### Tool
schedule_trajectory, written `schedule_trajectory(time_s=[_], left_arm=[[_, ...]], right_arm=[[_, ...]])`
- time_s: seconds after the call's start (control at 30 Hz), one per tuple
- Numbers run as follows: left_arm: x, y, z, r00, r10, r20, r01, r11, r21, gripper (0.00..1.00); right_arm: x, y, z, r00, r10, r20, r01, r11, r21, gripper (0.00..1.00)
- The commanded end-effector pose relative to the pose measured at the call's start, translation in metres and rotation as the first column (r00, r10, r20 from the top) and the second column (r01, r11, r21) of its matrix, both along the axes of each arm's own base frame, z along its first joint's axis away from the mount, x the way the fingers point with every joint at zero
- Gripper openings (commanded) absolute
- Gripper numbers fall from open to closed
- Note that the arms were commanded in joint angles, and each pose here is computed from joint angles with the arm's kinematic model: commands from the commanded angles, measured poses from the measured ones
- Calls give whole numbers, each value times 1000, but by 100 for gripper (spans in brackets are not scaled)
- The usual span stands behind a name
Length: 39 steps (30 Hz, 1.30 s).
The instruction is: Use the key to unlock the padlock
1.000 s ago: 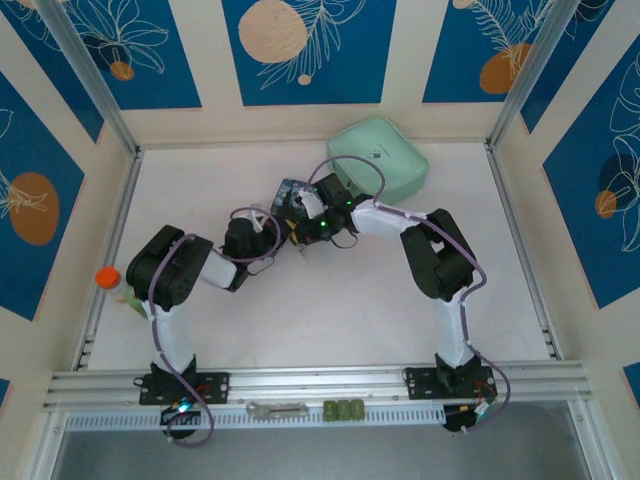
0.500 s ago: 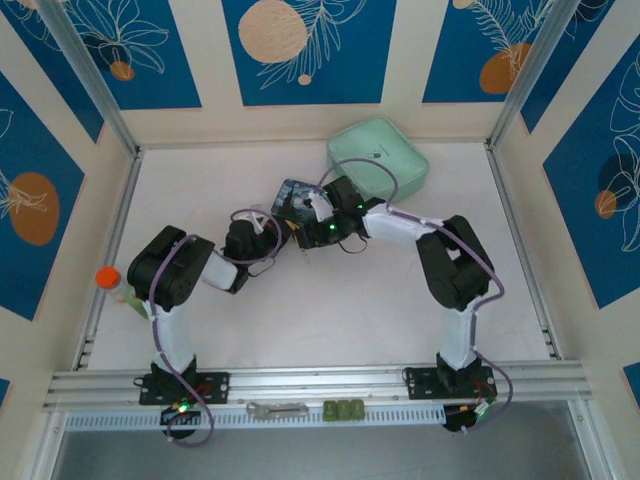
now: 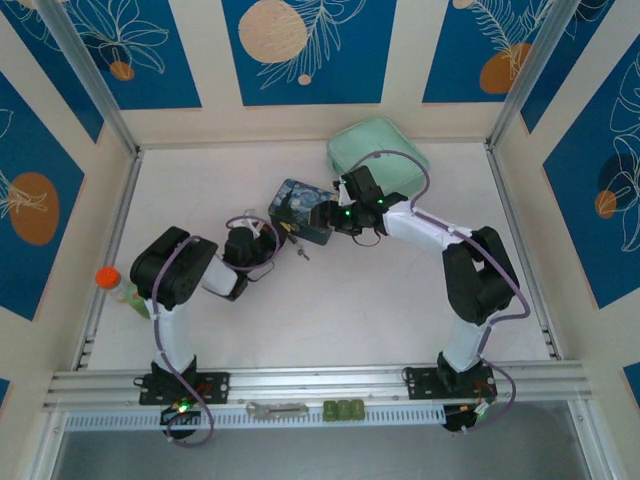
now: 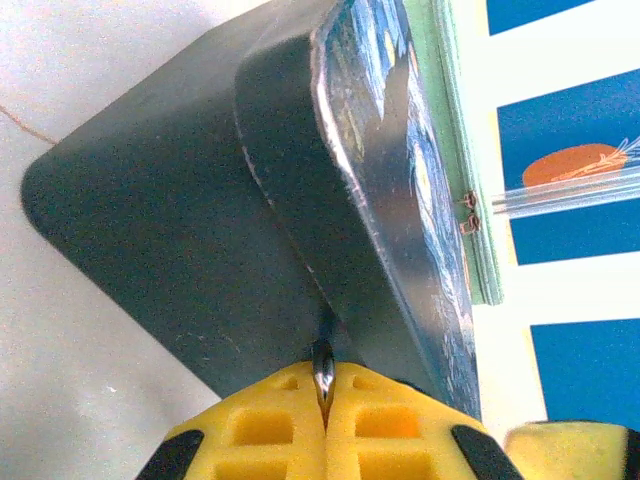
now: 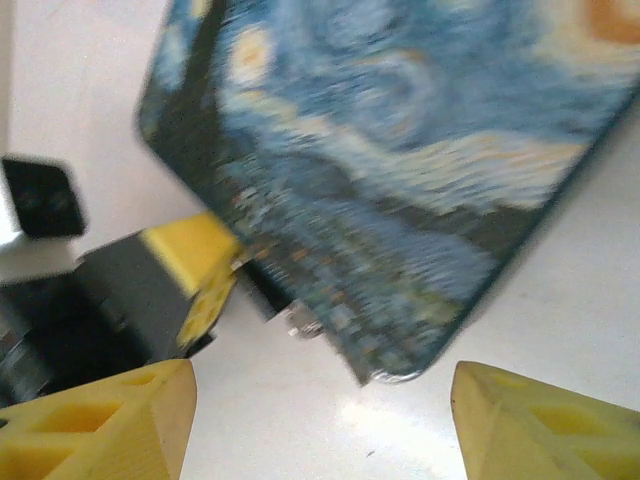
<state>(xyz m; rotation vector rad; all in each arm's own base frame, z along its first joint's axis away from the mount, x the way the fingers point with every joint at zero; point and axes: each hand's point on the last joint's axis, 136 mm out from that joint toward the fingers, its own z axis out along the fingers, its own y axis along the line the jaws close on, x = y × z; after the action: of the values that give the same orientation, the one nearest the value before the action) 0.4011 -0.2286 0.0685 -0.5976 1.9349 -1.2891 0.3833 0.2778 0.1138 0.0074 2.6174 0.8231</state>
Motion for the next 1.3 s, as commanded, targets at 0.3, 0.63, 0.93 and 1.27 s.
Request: schedule_trajectory(time_s=[0.3, 0.63, 0.93, 1.27], left_arm=[[3, 7, 5, 990, 118, 72, -116, 992, -42, 0], [9, 25, 17, 969, 219, 111, -217, 976, -26, 0], [10, 54, 22, 917, 389, 91, -385, 921, -64, 0], [-2, 61, 21, 856, 514, 49, -506, 855, -116, 0]], right_arm=[[43, -33, -45, 950, -312, -28, 304, 941, -151, 68], [43, -41, -72, 923, -379, -67, 359, 911, -203, 66], [41, -34, -74, 925, -375, -67, 355, 912, -208, 65], [37, -22, -73, 922, -381, -72, 361, 912, -197, 64]])
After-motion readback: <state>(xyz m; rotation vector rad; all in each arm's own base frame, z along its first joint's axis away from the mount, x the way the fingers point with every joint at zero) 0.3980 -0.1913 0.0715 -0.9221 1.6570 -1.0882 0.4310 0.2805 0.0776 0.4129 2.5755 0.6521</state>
